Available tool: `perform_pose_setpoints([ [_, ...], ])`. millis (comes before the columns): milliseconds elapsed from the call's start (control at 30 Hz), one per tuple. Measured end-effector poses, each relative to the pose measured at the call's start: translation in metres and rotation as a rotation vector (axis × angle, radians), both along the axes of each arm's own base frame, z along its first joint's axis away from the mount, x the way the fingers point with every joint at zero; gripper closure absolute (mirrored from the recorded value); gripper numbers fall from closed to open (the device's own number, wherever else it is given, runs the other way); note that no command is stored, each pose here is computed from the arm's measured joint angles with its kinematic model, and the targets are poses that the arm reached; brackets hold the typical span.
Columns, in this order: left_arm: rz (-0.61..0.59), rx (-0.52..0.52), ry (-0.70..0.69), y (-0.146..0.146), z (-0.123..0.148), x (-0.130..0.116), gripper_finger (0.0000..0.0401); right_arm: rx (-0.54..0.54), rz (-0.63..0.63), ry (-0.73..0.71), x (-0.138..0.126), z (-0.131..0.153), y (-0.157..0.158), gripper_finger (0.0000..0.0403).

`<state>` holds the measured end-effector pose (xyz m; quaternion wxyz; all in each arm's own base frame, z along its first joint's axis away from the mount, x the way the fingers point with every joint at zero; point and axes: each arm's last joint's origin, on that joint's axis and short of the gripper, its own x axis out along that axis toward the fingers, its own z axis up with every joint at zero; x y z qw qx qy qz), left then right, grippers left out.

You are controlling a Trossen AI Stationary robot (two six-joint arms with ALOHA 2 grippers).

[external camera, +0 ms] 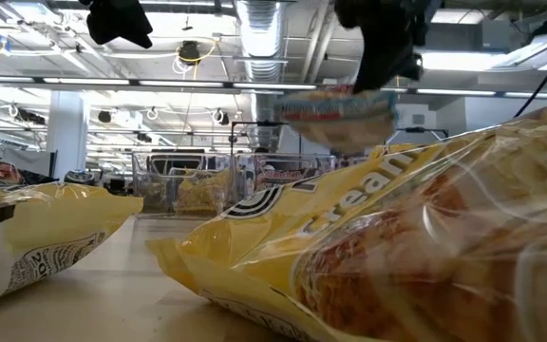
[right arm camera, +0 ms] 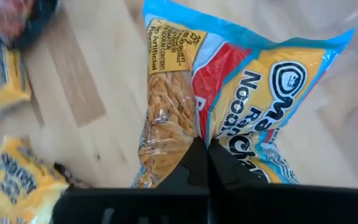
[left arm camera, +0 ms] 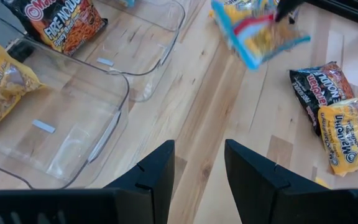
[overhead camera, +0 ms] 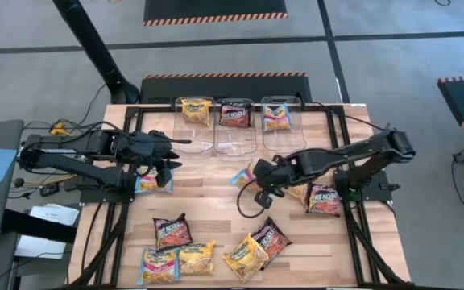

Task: Sort Maruchan noodles
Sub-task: Put the blue noodle pack in the right transparent bin

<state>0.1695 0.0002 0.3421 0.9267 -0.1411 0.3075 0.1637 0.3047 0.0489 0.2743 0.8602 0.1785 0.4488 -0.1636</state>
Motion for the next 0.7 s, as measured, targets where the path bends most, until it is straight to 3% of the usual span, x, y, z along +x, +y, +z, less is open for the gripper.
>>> perform_pose_setpoints([
  [333,0.011,0.008,0.0,0.0,0.0,0.0,0.0273,-0.189,-0.084,-0.08,-0.039,0.046,-0.041,0.0403],
  [700,0.081,0.065,-0.002,0.003,0.0,-0.001,0.0273,-0.427,-0.056,0.086,-0.065,0.056,-0.106,0.0403],
])
